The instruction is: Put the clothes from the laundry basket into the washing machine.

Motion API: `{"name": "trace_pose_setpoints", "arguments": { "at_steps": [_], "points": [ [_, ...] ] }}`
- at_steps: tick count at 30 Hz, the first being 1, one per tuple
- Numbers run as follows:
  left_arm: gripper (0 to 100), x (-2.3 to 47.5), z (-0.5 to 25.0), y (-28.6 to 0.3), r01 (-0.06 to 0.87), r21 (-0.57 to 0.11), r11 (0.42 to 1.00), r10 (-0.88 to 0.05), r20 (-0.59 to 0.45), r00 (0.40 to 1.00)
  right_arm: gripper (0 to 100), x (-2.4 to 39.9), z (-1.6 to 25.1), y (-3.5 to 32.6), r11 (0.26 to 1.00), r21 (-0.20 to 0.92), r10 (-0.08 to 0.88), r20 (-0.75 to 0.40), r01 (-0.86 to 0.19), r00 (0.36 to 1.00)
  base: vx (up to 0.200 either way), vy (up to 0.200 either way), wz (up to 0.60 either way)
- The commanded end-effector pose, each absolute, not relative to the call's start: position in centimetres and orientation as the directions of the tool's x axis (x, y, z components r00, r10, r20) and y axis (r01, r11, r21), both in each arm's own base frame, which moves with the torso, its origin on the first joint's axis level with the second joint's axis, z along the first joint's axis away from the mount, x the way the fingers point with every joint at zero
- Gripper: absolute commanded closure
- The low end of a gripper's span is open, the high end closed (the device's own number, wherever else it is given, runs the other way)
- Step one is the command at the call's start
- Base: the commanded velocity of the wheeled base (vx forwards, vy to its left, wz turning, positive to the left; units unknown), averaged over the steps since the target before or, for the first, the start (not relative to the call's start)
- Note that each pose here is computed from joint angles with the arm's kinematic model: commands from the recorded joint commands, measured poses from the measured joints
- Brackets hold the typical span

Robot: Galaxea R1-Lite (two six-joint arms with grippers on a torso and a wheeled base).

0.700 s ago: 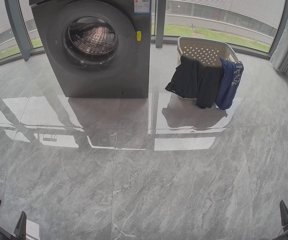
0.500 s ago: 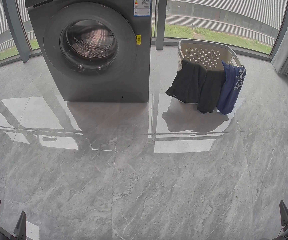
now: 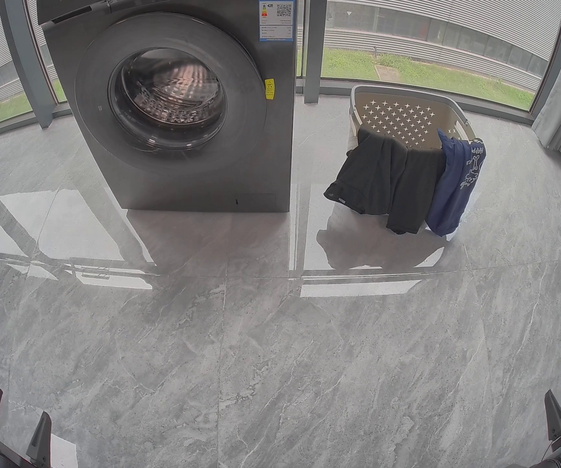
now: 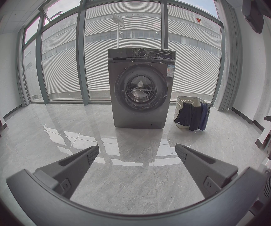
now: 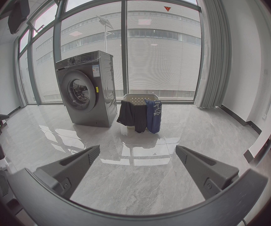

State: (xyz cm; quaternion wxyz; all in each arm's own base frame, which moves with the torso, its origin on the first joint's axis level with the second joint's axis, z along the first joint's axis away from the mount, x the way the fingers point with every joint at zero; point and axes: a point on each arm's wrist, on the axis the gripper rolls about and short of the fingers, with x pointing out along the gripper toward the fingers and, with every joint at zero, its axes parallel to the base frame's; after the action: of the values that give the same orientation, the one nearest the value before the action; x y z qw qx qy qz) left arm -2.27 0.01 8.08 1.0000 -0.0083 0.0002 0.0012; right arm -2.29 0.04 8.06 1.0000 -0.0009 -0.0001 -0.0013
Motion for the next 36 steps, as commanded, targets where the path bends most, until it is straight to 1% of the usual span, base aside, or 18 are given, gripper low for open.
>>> {"name": "trace_pose_setpoints", "arguments": {
  "at_steps": [1,3,36],
  "points": [
    [0,-2.23,7.61,0.01,-0.006,-0.02,1.0,0.006,-0.006,1.0,0,-2.2,7.56,0.03,1.0,-0.003,-0.003,-0.012,0.003,1.0,0.0,0.0,0.0],
    [0,-2.23,7.61,0.02,-0.008,-0.021,1.0,0.008,-0.006,1.0,0,-2.19,7.56,0.04,1.0,-0.001,-0.002,-0.014,0.002,1.0,0.0,0.0,0.0],
    [0,-2.23,7.61,0.02,-0.005,-0.025,1.0,0.005,-0.006,1.0,0,-2.2,7.56,0.04,1.0,-0.001,-0.002,-0.012,0.002,1.0,0.2,0.0,0.0]
  ]
}}
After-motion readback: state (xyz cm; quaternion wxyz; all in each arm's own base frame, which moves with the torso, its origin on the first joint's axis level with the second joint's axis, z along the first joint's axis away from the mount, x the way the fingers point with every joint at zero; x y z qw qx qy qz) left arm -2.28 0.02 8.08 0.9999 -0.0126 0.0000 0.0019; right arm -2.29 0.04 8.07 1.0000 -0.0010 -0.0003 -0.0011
